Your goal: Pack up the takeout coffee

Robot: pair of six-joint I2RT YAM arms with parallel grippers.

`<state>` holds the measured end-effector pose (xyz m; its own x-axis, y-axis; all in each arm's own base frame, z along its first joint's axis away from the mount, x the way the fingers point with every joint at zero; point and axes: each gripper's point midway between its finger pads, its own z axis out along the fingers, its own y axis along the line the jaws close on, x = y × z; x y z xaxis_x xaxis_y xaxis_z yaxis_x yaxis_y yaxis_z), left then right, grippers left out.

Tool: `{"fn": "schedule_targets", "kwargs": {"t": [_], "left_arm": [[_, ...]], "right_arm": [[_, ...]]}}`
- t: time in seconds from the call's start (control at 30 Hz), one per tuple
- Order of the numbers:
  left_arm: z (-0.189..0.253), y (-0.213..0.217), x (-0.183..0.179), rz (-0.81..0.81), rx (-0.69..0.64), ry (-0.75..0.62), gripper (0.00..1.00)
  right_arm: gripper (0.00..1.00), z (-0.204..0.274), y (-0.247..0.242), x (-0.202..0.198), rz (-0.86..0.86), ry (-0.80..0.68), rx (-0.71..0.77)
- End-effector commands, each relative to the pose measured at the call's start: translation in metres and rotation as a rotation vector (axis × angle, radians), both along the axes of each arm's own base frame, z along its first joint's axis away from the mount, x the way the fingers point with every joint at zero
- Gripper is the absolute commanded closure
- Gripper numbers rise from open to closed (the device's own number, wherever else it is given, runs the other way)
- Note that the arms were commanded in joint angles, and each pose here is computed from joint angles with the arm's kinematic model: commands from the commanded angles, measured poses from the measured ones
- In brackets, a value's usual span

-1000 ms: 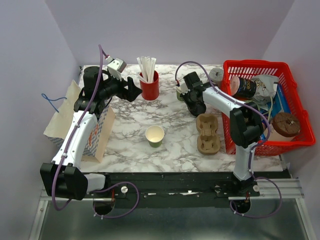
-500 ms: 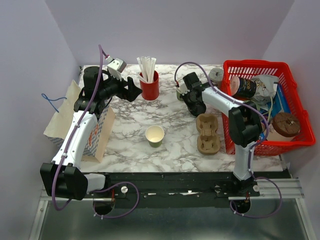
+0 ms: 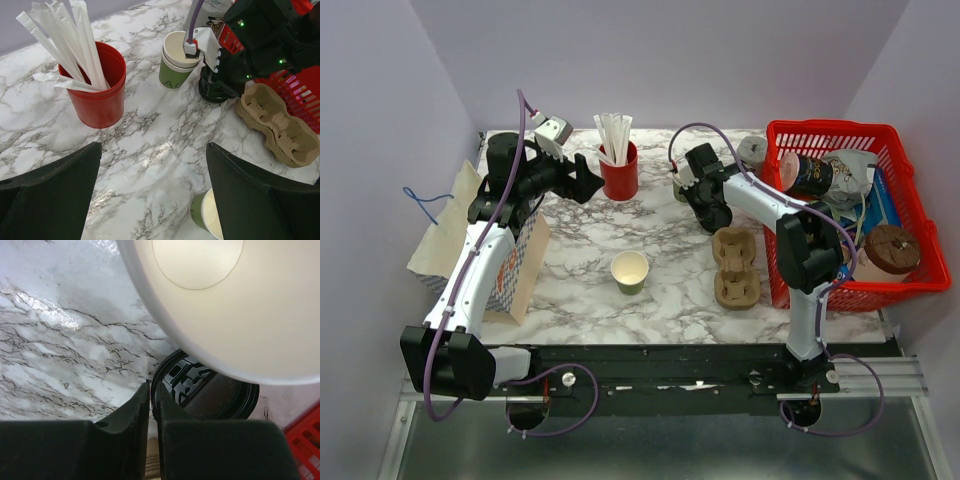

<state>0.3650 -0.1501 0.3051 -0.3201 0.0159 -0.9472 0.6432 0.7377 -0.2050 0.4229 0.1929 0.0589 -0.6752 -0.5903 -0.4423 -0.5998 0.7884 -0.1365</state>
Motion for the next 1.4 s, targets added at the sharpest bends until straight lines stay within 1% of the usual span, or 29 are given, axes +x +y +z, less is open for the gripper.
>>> {"fn": "schedule_targets", "kwargs": {"t": [0.0, 0.6, 1.0, 1.1, 1.37], "left_arm": [[0.004, -0.001, 0.000, -0.014, -0.013, -0.013, 0.07], [0.004, -0.001, 0.001, -0.015, -0.017, -0.011, 0.07], [0.003, -0.001, 0.001, -0.014, -0.018, -0.007, 0.07], [0.003, -0.001, 0.001, -0.015, -0.021, -0.007, 0.07], [0.004, -0.002, 0.002, -0.016, -0.024, -0.006, 0.07]], "right_arm": [[0.82, -0.003, 0.000, 0.006, 0.003, 0.001, 0.006], [0.82, -0.009, -0.005, 0.005, 0.000, 0.015, -0.001], [0.80, -0.011, -0.002, 0.002, 0.013, 0.025, 0.008], [0.80, -0.011, 0.003, -0.001, 0.030, 0.039, 0.037], [0.80, -0.014, 0.003, -0.002, 0.030, 0.046, 0.032]]}}
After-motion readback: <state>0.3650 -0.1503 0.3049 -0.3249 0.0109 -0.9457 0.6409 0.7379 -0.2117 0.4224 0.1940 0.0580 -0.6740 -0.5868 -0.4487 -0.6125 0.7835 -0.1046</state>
